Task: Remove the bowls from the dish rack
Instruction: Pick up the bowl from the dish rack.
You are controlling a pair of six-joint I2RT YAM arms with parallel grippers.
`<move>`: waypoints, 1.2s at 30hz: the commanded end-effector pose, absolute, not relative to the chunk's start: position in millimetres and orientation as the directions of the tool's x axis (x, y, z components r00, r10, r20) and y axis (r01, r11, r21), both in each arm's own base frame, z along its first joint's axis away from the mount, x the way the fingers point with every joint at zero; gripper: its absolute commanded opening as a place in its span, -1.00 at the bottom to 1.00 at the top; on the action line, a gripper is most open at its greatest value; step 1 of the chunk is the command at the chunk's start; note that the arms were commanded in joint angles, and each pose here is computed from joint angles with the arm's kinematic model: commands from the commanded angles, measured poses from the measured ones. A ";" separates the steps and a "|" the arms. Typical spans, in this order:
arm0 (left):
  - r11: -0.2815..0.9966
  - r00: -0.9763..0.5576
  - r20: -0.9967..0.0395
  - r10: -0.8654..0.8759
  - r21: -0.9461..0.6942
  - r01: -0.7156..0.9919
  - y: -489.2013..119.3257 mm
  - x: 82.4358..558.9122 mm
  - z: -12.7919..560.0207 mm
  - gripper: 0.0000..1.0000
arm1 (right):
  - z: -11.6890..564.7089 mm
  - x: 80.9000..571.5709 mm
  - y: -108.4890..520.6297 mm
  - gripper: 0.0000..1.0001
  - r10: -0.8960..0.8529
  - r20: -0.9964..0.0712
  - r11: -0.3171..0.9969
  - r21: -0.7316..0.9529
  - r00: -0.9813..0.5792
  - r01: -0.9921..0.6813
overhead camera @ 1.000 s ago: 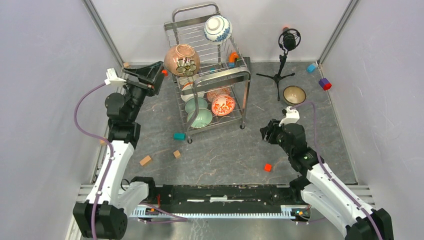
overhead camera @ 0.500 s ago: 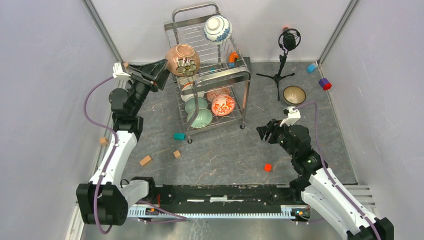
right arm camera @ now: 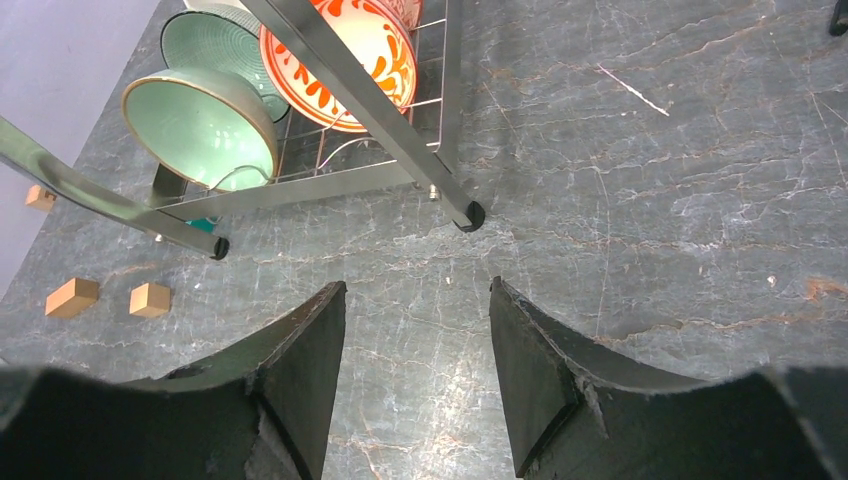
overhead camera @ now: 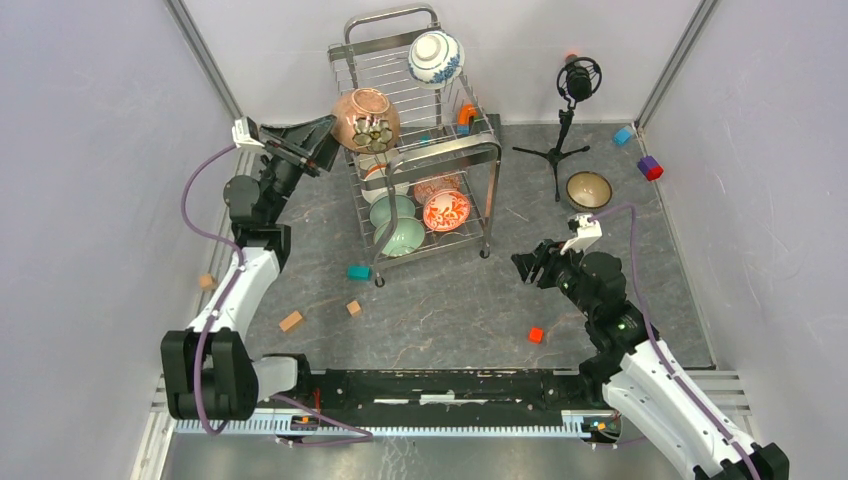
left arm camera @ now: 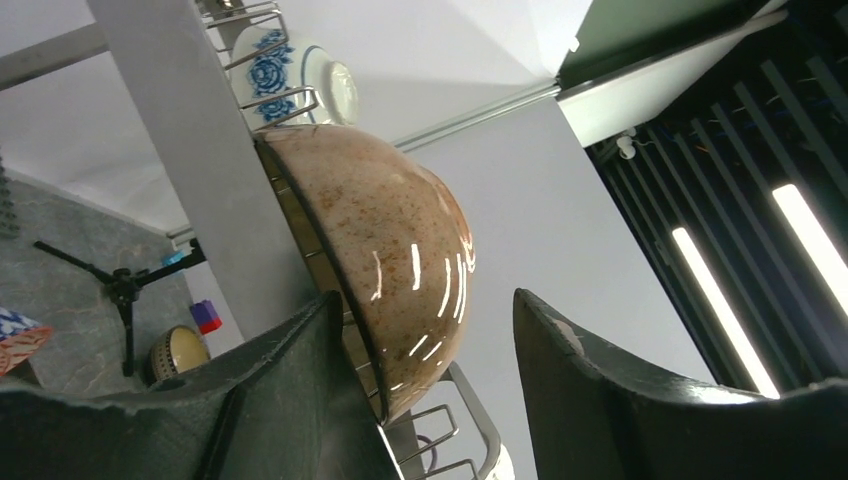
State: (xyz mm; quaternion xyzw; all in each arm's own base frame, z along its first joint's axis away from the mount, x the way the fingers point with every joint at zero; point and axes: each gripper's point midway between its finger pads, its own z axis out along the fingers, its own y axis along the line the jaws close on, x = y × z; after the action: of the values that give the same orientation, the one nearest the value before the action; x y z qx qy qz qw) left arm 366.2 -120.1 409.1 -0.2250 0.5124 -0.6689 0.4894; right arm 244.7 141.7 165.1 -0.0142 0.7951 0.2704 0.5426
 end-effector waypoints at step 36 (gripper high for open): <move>-0.238 -0.545 -0.157 -0.824 -0.776 0.584 -125.0 366.1 446.0 -0.49 | 169.0 244.2 145.8 0.20 0.264 -0.884 0.841 0.406 -0.385 -0.356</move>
State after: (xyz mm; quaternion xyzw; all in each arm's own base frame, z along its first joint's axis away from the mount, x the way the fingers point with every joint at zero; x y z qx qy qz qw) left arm 376.8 -126.7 416.7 -0.1833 0.4456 -0.7577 0.4401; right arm 242.2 141.9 159.5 -0.0251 0.7971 0.2683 0.5403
